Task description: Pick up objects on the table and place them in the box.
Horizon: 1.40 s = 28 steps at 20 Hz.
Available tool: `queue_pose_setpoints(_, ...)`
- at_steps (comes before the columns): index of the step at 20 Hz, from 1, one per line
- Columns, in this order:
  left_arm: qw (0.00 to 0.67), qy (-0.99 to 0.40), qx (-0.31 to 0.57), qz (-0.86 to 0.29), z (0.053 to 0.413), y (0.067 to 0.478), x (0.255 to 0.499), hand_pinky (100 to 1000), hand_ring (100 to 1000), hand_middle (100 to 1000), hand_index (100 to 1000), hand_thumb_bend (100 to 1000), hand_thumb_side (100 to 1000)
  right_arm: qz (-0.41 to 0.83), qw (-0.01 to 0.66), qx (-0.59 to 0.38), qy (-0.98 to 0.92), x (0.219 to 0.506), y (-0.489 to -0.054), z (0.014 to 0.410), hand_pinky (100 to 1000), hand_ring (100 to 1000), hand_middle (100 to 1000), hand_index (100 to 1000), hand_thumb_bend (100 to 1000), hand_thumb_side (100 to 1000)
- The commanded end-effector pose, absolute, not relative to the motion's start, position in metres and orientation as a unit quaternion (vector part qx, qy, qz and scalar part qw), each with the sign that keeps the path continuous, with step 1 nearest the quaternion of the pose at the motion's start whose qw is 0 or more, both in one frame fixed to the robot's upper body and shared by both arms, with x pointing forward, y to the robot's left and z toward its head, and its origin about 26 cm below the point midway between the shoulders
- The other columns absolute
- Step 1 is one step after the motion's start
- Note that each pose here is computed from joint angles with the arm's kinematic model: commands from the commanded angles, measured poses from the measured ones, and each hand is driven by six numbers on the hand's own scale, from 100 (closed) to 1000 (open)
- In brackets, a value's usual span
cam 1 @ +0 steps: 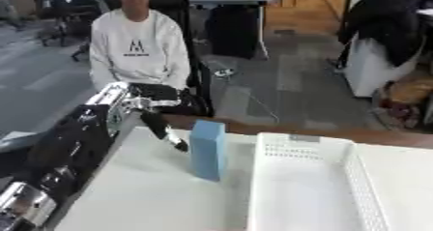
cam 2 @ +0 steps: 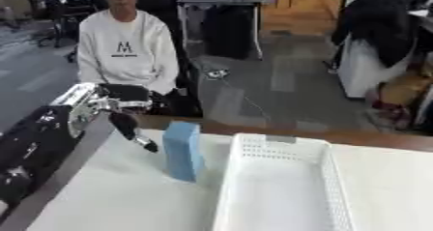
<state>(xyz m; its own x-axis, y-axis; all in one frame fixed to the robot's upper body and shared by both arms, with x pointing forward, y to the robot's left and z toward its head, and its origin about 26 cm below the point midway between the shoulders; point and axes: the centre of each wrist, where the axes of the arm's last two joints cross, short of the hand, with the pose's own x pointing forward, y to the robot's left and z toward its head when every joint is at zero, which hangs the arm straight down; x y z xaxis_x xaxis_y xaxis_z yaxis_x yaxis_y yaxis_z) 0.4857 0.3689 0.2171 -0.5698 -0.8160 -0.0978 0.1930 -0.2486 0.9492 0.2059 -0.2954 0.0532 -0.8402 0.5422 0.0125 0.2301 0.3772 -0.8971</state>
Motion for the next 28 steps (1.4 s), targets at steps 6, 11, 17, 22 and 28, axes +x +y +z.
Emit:
queue_pose_setpoints(6, 0.339, -0.481, 0.277, -0.76, 0.23, 0.367, 0.491, 765, 827, 894, 954, 750, 737, 0.51, 0.138, -0.235, -0.816, 0.209, -0.299, 0.062, 214, 514, 462, 524, 100, 838)
queue_pose_setpoints(11, 0.349, -0.473, 0.269, -0.763, 0.225, 0.365, 0.493, 776, 835, 901, 957, 757, 731, 0.51, 0.136, -0.233, -0.817, 0.211, -0.299, 0.064, 214, 514, 462, 524, 100, 839)
queue_pose_setpoints(17, 0.359, -0.445, 0.262, -0.778, 0.219, 0.367, 0.493, 802, 856, 919, 966, 776, 708, 0.513, 0.132, -0.229, -0.817, 0.213, -0.298, 0.067, 217, 516, 464, 531, 100, 847)
queue_pose_setpoints(22, 0.368, -0.426, 0.255, -0.786, 0.218, 0.369, 0.493, 805, 861, 921, 964, 778, 693, 0.518, 0.13, -0.223, -0.816, 0.217, -0.298, 0.07, 219, 517, 465, 534, 100, 849)
queue_pose_setpoints(28, 0.38, -0.412, 0.254, -0.788, 0.215, 0.372, 0.493, 810, 869, 926, 963, 768, 677, 0.519, 0.128, -0.217, -0.817, 0.22, -0.297, 0.073, 218, 517, 465, 535, 100, 852)
